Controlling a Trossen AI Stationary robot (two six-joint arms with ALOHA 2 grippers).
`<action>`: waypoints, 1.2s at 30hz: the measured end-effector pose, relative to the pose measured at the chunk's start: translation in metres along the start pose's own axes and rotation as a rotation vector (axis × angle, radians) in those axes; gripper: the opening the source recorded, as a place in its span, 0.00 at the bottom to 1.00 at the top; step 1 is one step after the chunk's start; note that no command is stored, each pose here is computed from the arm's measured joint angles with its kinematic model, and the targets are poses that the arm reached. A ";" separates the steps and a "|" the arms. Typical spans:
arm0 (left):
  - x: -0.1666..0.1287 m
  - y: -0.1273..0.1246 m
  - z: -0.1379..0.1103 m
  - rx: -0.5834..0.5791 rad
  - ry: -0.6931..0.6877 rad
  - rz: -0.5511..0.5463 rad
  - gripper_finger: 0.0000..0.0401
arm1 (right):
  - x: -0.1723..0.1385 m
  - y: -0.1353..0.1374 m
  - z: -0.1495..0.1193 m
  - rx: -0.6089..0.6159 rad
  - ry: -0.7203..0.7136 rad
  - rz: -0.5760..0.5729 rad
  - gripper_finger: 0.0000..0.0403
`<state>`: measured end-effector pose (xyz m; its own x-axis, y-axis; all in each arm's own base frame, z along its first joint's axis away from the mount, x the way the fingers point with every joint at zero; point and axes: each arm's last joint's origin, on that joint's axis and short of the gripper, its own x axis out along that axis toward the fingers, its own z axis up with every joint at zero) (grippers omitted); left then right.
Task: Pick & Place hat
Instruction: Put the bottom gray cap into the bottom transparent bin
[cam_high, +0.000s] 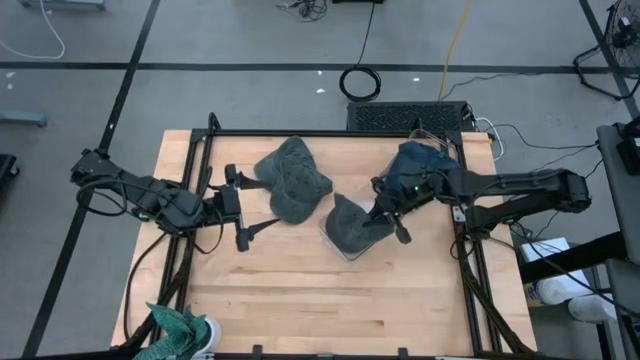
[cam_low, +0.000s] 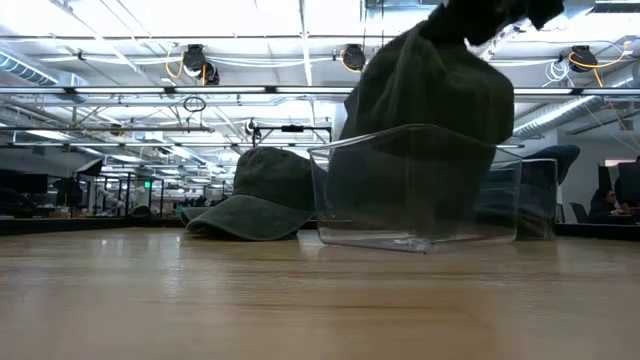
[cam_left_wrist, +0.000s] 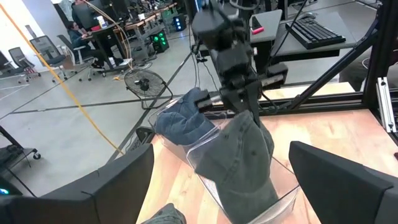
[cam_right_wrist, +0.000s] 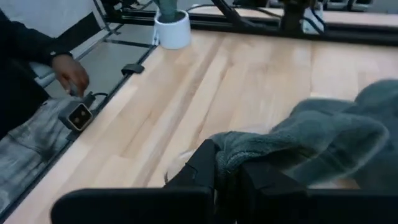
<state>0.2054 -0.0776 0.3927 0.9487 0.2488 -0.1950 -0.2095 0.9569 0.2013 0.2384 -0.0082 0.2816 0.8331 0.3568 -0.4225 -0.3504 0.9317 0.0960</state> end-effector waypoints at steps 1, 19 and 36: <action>0.000 0.000 0.000 0.000 0.000 0.000 0.94 | 0.002 -0.001 -0.005 0.011 0.002 -0.015 0.03; 0.000 0.000 0.000 0.000 0.000 0.000 0.94 | 0.008 -0.014 -0.049 0.323 0.086 -0.523 0.03; 0.000 0.000 0.000 0.000 0.000 0.000 0.94 | 0.009 0.002 -0.063 0.435 0.203 -0.709 0.03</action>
<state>0.2054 -0.0776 0.3927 0.9487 0.2490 -0.1947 -0.2098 0.9568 0.2013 0.2184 -0.0069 0.2208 0.6860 -0.3002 -0.6628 0.4541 0.8884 0.0677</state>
